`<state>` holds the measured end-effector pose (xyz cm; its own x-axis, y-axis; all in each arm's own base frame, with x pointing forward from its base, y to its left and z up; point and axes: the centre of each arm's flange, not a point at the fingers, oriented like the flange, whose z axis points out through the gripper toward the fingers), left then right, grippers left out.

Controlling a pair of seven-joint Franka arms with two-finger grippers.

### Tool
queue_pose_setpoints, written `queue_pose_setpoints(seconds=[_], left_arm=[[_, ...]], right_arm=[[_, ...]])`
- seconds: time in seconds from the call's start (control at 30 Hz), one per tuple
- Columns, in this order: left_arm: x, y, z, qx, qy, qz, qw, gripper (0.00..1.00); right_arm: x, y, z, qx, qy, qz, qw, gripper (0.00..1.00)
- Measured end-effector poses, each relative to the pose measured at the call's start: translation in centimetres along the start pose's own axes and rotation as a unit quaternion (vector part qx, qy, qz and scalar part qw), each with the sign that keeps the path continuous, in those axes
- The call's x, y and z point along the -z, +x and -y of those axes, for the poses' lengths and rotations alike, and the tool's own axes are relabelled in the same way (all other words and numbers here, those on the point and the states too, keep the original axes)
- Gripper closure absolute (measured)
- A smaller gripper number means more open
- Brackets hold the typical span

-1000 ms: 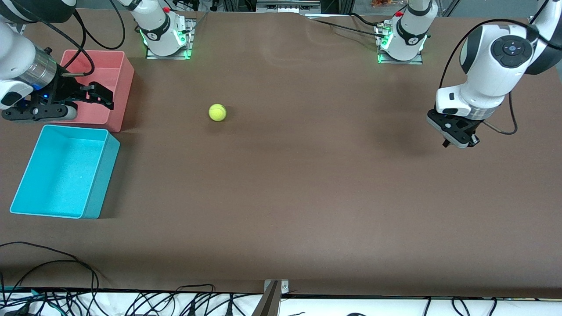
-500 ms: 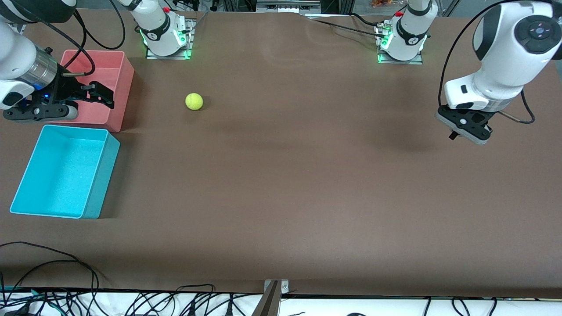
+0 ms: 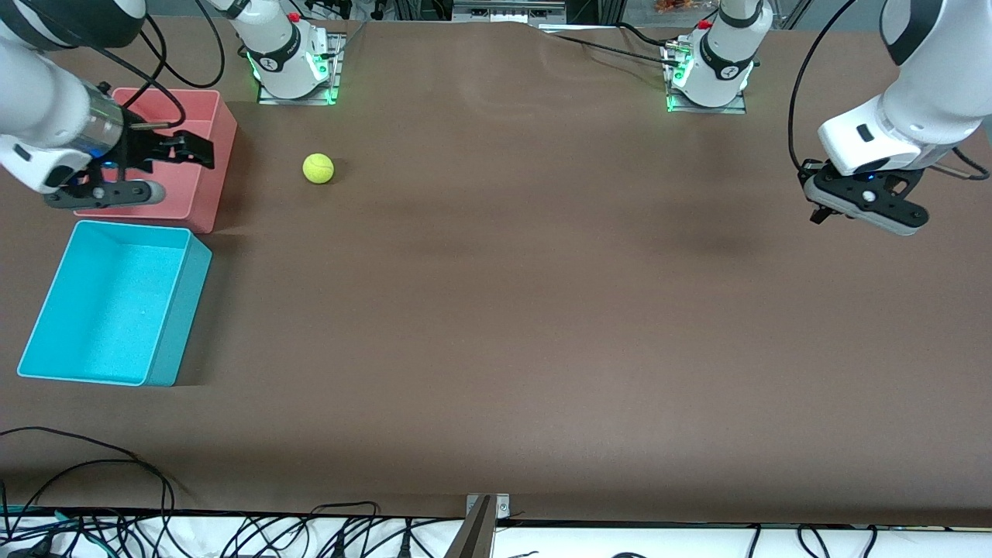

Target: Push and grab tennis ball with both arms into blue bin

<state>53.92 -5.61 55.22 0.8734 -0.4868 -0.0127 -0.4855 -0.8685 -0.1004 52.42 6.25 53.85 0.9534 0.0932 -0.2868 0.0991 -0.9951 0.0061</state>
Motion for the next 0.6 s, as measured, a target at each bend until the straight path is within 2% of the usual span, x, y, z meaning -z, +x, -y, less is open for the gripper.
queue_pose_setpoints(seconds=[0.2, 0.37, 0.6], left_arm=[[1.2, -0.3, 1.0, 0.08, -0.032, -0.017, 0.996, 0.99], [1.3, -1.0, 2.3, 0.118, -0.047, -0.02, 0.992, 0.99], [2.6, -1.5, 2.3, 0.177, -0.052, -0.007, 0.983, 0.99]], right_arm=[[-3.0, 0.1, 1.3, 0.013, -0.005, 0.05, 0.999, 0.0], [-6.6, -0.2, 2.4, 0.022, -0.01, 0.085, 0.996, 0.0], [-12.9, -1.3, 3.9, 0.037, -0.019, 0.093, 0.995, 0.0]])
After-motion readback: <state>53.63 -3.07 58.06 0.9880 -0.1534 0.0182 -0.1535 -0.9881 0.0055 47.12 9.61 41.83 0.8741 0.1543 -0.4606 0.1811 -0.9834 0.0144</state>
